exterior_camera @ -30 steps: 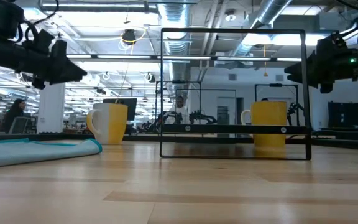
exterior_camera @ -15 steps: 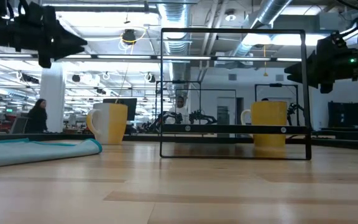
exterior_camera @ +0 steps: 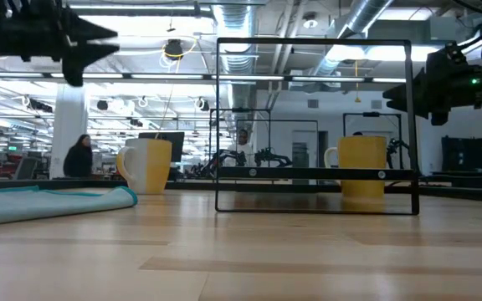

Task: Stack small to large cups/mugs on shelf
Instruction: Put the yellow mug on the shelf

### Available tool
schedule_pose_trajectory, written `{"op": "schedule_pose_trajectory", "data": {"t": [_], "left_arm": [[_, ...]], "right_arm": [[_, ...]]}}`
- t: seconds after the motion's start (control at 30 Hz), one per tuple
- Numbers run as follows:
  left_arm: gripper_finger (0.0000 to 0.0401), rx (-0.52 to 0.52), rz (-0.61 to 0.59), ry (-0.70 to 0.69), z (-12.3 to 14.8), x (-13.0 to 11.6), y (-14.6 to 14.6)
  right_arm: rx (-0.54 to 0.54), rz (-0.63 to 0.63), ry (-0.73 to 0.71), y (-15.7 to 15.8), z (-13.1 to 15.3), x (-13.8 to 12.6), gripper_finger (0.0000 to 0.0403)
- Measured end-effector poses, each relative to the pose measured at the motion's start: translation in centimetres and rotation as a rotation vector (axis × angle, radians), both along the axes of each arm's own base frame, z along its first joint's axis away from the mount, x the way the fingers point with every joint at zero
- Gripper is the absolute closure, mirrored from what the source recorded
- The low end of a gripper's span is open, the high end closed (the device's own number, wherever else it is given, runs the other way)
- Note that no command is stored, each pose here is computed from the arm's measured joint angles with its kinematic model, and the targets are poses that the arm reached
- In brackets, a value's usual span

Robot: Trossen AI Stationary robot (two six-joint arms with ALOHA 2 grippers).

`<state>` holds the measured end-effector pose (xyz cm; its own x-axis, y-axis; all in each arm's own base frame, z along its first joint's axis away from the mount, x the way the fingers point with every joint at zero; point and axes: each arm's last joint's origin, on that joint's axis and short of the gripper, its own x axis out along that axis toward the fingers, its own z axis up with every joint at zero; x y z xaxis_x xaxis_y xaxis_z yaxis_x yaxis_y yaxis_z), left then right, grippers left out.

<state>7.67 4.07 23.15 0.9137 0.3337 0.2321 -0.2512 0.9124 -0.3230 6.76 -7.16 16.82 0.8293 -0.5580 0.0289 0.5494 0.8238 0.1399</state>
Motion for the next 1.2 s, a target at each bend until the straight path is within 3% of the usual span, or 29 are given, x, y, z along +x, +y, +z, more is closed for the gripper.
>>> {"op": "schedule_pose_trajectory", "data": {"t": [0.1,0.2,0.37,0.5,0.67,0.83,0.93,1.07,1.2], "left_arm": [[0.0266,0.053,-0.018,-0.044,1.2,0.5,-0.2],[0.0266,0.070,-0.031,0.005,3.0,1.3,-0.2],[0.0266,0.113,-0.094,0.223,6.2,4.2,0.1],[0.0266,0.122,-0.183,0.434,7.4,7.2,0.2],[0.0266,-0.015,-0.281,0.700,6.5,9.8,0.1],[0.0266,-0.146,-0.370,0.758,5.3,11.8,-0.3],[0.0266,-0.166,-0.392,0.765,4.8,13.0,-0.7],[0.0266,-0.146,-0.361,0.756,4.2,14.5,-0.7],[0.0266,-0.136,-0.326,0.747,3.4,16.0,-0.4]], "right_arm": [[0.000,0.000,0.000,0.0,0.0,0.0,0.0177],[0.000,0.000,0.000,0.0,0.0,0.0,0.0177],[0.009,0.001,-0.006,0.0,0.0,0.0,0.0177],[0.093,0.005,-0.064,0.0,0.0,0.0,0.0177],[0.278,0.011,-0.188,0.0,0.0,0.0,0.0177],[0.413,0.016,-0.278,0.0,0.0,0.0,0.0177],[0.467,0.018,-0.315,0.0,0.0,0.0,0.0177],[0.477,0.018,-0.321,0.0,0.0,0.0,0.0177],[0.418,0.014,-0.282,0.0,0.0,0.0,0.0177]]}}
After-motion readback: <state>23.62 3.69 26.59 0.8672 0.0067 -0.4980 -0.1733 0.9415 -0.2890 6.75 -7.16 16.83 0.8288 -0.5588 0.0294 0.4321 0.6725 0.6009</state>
